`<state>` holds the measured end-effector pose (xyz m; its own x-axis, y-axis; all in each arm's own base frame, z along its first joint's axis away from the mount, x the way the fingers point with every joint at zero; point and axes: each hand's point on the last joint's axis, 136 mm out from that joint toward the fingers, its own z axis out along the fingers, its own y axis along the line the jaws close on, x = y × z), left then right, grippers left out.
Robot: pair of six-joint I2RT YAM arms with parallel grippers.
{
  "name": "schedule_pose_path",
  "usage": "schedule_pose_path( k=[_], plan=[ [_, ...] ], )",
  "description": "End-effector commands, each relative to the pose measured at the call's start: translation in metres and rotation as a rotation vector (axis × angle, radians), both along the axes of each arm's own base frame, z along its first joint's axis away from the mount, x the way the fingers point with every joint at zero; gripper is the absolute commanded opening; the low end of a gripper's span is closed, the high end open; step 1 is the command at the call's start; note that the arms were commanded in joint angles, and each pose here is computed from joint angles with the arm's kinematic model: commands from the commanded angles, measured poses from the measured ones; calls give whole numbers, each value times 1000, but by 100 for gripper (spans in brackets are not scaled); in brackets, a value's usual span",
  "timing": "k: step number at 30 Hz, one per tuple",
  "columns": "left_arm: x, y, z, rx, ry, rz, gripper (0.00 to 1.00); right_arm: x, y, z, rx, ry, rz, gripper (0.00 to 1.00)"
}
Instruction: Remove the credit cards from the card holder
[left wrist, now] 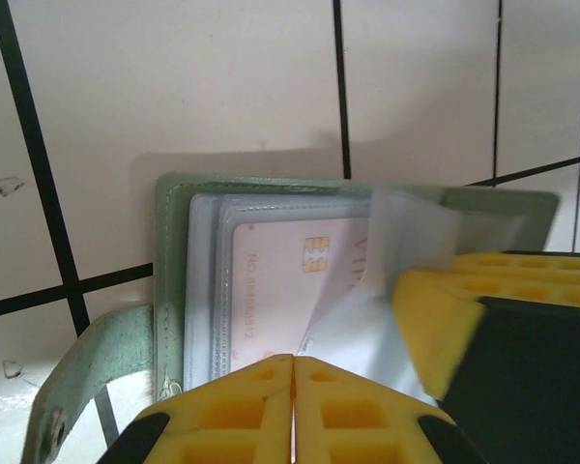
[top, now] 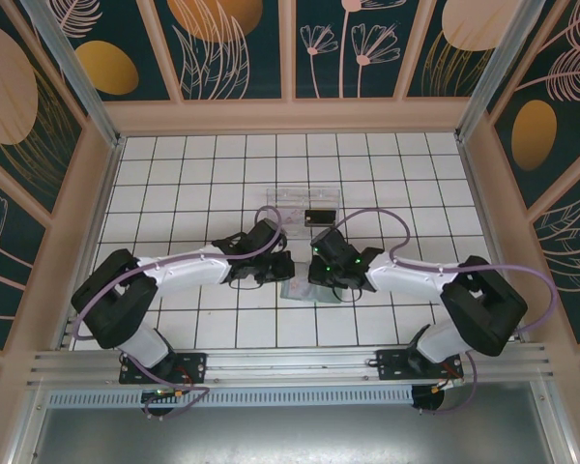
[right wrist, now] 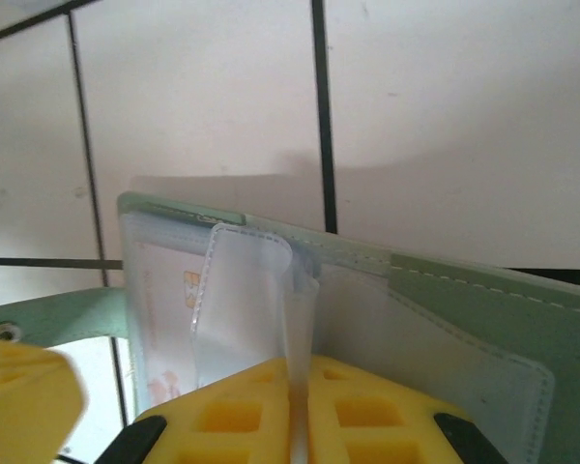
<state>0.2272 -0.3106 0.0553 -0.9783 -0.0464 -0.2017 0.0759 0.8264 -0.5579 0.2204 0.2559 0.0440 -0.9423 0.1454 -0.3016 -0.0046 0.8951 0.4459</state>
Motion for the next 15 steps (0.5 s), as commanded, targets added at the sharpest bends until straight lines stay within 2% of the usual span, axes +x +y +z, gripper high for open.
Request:
schedule_pose_path(
  k=[1,9,15],
  plan=[
    [-3,-5,-2,10,18,-36,8,6,10,14,84,-64,39,12],
    [2,6,-16,79,34,31,8,-2,12,30,177,-143,94,12],
    [4,-1,-12,47,25,24,8,-12,22,41,263,-188,183,12]
  ],
)
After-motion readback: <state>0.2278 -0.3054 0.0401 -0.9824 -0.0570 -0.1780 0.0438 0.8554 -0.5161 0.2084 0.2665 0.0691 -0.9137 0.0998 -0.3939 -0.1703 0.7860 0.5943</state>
